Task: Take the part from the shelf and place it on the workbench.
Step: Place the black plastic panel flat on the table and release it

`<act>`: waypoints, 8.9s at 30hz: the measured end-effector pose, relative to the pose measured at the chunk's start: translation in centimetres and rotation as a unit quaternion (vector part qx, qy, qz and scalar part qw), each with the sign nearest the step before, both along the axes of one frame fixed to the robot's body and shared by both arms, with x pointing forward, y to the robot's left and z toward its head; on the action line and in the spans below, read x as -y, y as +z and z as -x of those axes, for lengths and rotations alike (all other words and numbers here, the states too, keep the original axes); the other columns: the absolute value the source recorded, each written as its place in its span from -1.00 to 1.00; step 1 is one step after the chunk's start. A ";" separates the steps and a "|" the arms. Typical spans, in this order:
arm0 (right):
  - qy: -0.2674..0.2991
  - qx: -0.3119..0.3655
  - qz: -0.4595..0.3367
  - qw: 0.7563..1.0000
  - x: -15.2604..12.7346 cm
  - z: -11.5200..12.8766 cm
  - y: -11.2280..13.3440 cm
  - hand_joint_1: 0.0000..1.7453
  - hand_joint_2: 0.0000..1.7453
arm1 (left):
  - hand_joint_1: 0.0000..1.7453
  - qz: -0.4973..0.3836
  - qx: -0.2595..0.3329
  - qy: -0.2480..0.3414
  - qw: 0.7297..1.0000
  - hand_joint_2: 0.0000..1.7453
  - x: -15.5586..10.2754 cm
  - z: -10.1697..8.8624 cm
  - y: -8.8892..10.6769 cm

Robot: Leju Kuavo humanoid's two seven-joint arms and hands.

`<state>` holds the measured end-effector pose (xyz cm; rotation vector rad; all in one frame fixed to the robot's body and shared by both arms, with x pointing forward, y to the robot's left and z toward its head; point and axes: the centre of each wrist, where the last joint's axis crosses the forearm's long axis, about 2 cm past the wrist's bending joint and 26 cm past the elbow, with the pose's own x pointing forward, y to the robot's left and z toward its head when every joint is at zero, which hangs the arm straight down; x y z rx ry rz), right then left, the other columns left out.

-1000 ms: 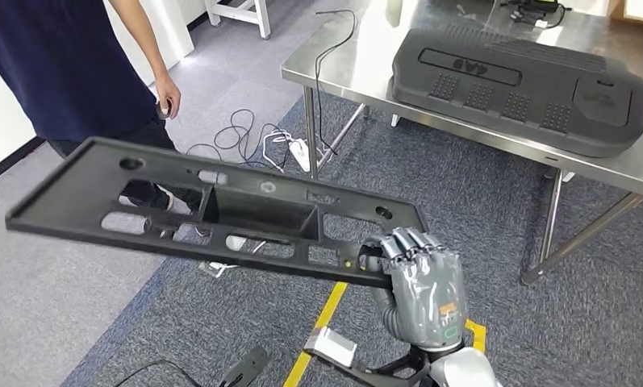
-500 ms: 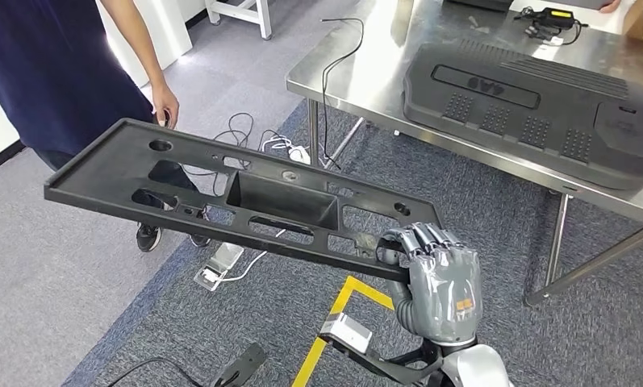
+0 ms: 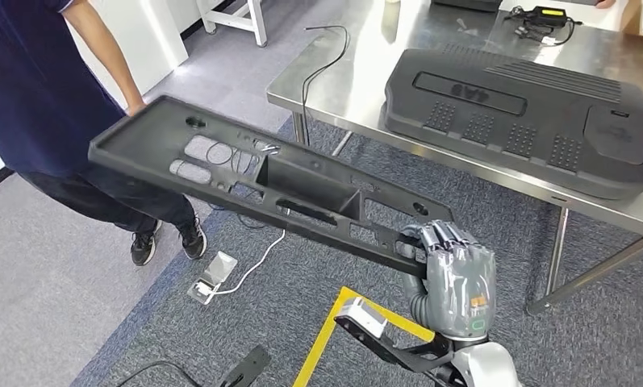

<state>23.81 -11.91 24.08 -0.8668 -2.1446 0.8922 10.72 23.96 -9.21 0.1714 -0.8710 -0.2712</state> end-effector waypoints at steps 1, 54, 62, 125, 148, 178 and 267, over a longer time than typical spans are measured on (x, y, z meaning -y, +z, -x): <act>-0.002 -0.001 0.000 1.000 0.1 0.0 -0.1 1.00 1.00 | -1.00 0.000 -0.001 0.000 1.000 1.00 0.0 0.0 0.0; -0.075 -0.027 0.000 0.997 2.7 -0.7 -0.4 1.00 1.00 | -1.00 0.000 -0.002 -0.018 1.000 1.00 -0.2 -0.6 0.2; -0.082 -0.023 -0.004 0.996 3.0 -0.9 0.0 1.00 1.00 | -1.00 0.002 -0.001 -0.018 1.000 1.00 -0.1 -0.6 0.2; -0.155 0.020 -0.036 0.987 6.7 -3.2 1.5 1.00 1.00 | -1.00 0.005 0.010 -0.045 0.999 1.00 0.4 -1.8 0.6; -0.194 0.026 -0.029 0.980 8.2 -3.7 1.9 1.00 1.00 | -1.00 0.008 0.013 -0.068 0.998 1.00 0.5 -2.5 0.9; -0.223 0.016 -0.015 0.975 8.7 -6.3 3.1 1.00 1.00 | -1.00 0.007 0.012 -0.069 0.998 1.00 0.5 -2.4 0.8; -0.239 0.119 0.146 0.953 6.5 -10.1 1.1 0.94 1.00 | -1.00 -0.008 0.000 -0.082 0.997 -1.00 0.5 -2.2 0.8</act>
